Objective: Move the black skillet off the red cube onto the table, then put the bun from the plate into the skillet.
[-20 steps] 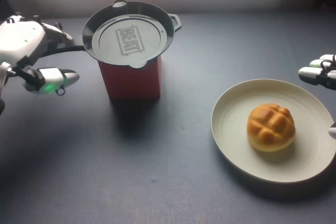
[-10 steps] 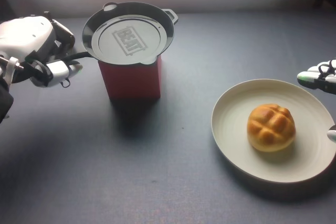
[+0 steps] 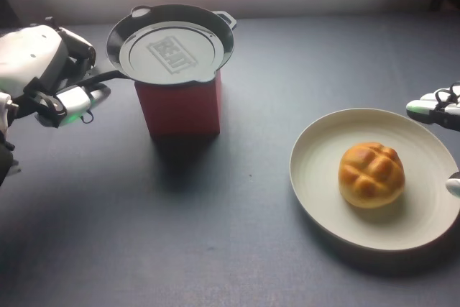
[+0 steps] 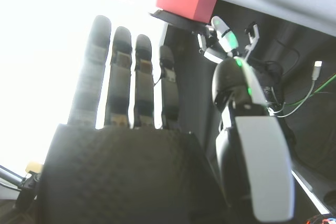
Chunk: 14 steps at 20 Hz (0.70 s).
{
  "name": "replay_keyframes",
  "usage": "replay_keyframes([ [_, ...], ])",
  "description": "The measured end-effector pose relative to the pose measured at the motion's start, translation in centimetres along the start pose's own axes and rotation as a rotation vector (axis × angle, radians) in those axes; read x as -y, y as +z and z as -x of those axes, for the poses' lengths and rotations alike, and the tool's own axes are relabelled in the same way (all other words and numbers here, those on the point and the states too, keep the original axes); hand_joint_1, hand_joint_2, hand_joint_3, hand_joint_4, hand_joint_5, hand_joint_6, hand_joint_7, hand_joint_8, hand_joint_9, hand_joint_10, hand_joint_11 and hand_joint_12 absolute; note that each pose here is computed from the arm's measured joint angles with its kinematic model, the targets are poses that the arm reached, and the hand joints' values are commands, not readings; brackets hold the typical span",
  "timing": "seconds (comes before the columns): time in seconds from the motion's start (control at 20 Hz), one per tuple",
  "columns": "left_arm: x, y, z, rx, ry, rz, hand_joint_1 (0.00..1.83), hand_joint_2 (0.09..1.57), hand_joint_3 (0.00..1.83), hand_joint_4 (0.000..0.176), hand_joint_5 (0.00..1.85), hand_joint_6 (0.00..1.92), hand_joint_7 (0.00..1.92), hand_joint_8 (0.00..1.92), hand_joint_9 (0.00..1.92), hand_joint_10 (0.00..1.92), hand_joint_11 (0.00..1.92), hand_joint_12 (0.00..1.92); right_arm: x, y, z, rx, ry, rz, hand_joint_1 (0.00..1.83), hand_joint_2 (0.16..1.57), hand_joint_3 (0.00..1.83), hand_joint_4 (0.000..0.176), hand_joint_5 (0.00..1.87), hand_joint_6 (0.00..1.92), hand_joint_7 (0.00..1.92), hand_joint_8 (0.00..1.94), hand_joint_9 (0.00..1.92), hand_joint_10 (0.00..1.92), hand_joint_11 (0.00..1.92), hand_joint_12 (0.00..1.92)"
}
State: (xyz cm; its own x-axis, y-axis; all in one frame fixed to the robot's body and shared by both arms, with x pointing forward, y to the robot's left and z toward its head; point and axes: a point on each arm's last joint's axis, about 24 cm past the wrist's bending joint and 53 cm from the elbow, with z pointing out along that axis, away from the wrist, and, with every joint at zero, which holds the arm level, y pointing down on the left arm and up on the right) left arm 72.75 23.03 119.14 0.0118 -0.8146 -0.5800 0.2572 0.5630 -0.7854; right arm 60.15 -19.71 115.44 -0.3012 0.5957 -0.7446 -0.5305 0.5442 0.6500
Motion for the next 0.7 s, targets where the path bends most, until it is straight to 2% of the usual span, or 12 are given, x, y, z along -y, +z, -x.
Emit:
replay_keyframes([
  [0.05, 0.5, -0.3, 0.3, 0.006, -0.001, -0.022, 1.38, 1.26, 0.0, 0.0, 1.15, 1.92, 1.34, 1.92, 1.52, 1.92, 1.59, 1.92, 0.0, 0.0, -0.1, -0.002, 0.0, 0.002, 0.48, 1.31, 0.0, 0.031, 0.34, 0.0, 0.39, 0.0, 0.41, 0.0, 0.43, 0.05],
  [0.15, 1.7, -1.3, 0.1, -0.005, 0.01, -0.066, 1.34, 1.27, 0.0, 0.0, 1.17, 1.92, 1.37, 1.92, 1.54, 1.92, 1.61, 1.92, 0.0, 0.0, -0.1, -0.003, 0.001, -0.001, 0.48, 1.32, 0.0, 0.03, 0.33, 0.0, 0.37, 0.0, 0.39, 0.0, 0.42, 0.04],
  [0.2, 2.8, -2.0, -0.4, -0.023, 0.02, -0.103, 1.34, 1.26, 0.0, 0.0, 1.15, 1.92, 1.39, 1.92, 1.56, 1.92, 1.62, 1.92, 0.0, 0.0, -0.1, -0.002, 0.002, -0.001, 0.48, 1.32, 0.0, 0.028, 0.34, 0.0, 0.37, 0.0, 0.39, 0.0, 0.42, 0.04],
  [0.35, 5.0, -3.4, -0.3, -0.03, 0.038, -0.178, 1.33, 1.26, 0.0, 0.0, 1.15, 1.92, 1.41, 1.92, 1.59, 1.92, 1.67, 1.92, 0.0, 0.0, -0.2, -0.006, 0.003, -0.001, 0.5, 1.32, 0.0, 0.034, 0.34, 0.0, 0.38, 0.0, 0.39, 0.0, 0.42, 0.03],
  [0.4, 5.4, -3.8, 0.1, -0.019, 0.038, -0.194, 1.37, 1.25, 0.0, 0.0, 1.15, 1.92, 1.38, 1.92, 1.58, 1.92, 1.65, 1.92, 0.1, 0.0, -0.1, -0.005, 0.004, -0.003, 0.47, 1.33, 0.0, 0.046, 0.33, 0.0, 0.37, 0.0, 0.38, 0.0, 0.42, 0.03],
  [0.55, 6.6, -5.0, 0.8, 0.009, 0.016, -0.244, 1.41, 1.23, 0.0, 0.0, 1.27, 1.92, 1.48, 1.92, 1.63, 1.92, 1.67, 1.92, 0.1, 0.0, -0.1, -0.004, 0.005, -0.003, 0.5, 1.33, 0.0, 0.034, 0.34, 0.0, 0.38, 0.0, 0.39, 0.0, 0.43, 0.03],
  [0.65, 7.4, -6.2, 0.2, -0.017, 0.023, -0.279, 1.33, 1.25, 0.0, 0.0, 1.32, 1.92, 1.49, 1.92, 1.62, 1.92, 1.65, 1.92, 0.1, 0.0, -0.3, -0.006, 0.007, -0.003, 0.49, 1.33, 0.0, 0.035, 0.34, 0.0, 0.38, 0.0, 0.38, 0.0, 0.41, 0.02],
  [0.7, 8.0, -7.0, -0.4, -0.046, 0.03, -0.301, 1.3, 1.25, 0.0, 0.0, 1.34, 1.92, 1.52, 1.92, 1.64, 1.92, 1.67, 1.92, 0.1, 0.0, -0.3, -0.005, 0.008, -0.002, 0.49, 1.33, 0.0, 0.03, 0.34, 0.0, 0.38, 0.0, 0.38, 0.0, 0.41, 0.02],
])
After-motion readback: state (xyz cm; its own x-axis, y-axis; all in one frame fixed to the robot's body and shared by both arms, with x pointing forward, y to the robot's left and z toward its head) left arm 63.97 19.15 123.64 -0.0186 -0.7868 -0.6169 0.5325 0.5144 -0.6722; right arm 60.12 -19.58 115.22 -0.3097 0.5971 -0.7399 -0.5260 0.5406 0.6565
